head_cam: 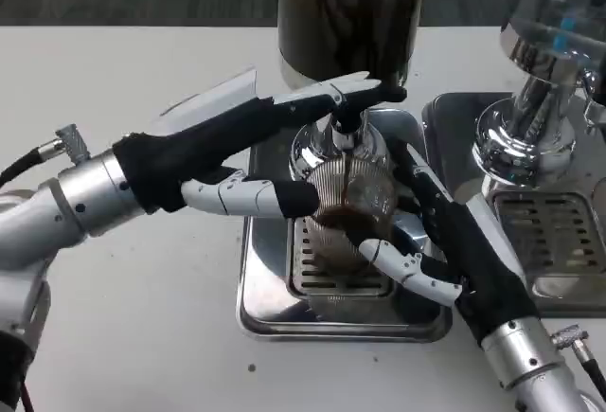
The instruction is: Grasp the cup under the faucet to collect the drink, then remove the cup.
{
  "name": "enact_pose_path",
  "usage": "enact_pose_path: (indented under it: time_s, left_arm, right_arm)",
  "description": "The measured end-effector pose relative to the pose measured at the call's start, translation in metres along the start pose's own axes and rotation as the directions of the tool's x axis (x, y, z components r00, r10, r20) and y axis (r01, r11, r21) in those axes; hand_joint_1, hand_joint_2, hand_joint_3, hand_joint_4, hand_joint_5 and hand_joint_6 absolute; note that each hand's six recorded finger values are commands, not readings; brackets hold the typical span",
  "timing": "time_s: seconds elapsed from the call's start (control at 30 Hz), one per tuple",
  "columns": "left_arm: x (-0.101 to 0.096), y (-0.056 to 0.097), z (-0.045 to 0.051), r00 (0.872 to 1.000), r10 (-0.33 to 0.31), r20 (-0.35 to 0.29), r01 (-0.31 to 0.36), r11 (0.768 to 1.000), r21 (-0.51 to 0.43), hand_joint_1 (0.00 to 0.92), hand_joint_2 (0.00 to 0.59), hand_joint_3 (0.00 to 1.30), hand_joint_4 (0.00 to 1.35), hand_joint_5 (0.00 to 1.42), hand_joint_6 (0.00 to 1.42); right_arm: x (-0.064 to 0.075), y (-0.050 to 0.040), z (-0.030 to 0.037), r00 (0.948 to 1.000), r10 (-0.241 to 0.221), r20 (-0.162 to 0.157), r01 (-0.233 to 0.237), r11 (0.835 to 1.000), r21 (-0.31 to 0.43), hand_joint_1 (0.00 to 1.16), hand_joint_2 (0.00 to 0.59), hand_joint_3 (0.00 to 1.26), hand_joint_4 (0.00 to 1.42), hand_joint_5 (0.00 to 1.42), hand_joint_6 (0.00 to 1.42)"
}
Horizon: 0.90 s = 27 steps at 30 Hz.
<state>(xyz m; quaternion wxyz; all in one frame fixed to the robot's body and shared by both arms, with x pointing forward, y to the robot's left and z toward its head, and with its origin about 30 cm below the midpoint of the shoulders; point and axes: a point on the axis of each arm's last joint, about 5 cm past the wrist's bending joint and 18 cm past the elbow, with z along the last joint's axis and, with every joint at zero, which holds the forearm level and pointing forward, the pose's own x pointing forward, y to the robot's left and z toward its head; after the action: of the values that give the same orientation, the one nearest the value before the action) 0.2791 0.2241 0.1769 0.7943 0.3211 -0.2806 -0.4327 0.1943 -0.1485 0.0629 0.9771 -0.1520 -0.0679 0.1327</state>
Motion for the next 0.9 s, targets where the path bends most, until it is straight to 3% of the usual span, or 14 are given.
enact_pose_path:
  time_s: [0.57, 0.9]
  left_arm:
    - [-0.008, 0.015, -0.0014, 0.988, 0.154, 0.028, -0.152, 0.985, -0.088, 0.000, 0.091, 0.18, 0.10, 0.11, 0.10]
    - [-0.022, 0.020, -0.0050, 0.962, 0.272, -0.004, -0.270, 0.952, -0.144, 0.000, 0.102, 0.23, 0.13, 0.14, 0.12]
  right_arm:
    - [0.002, 0.0006, -0.0023, 1.0000, 0.005, 0.001, -0.005, 1.000, 0.003, 0.60, 0.237, 0.03, 0.02, 0.04, 0.13]
    - [0.004, 0.0008, -0.0030, 0.9999, 0.009, 0.008, -0.009, 1.000, 0.002, 0.60, 0.227, 0.00, 0.00, 0.03, 0.13]
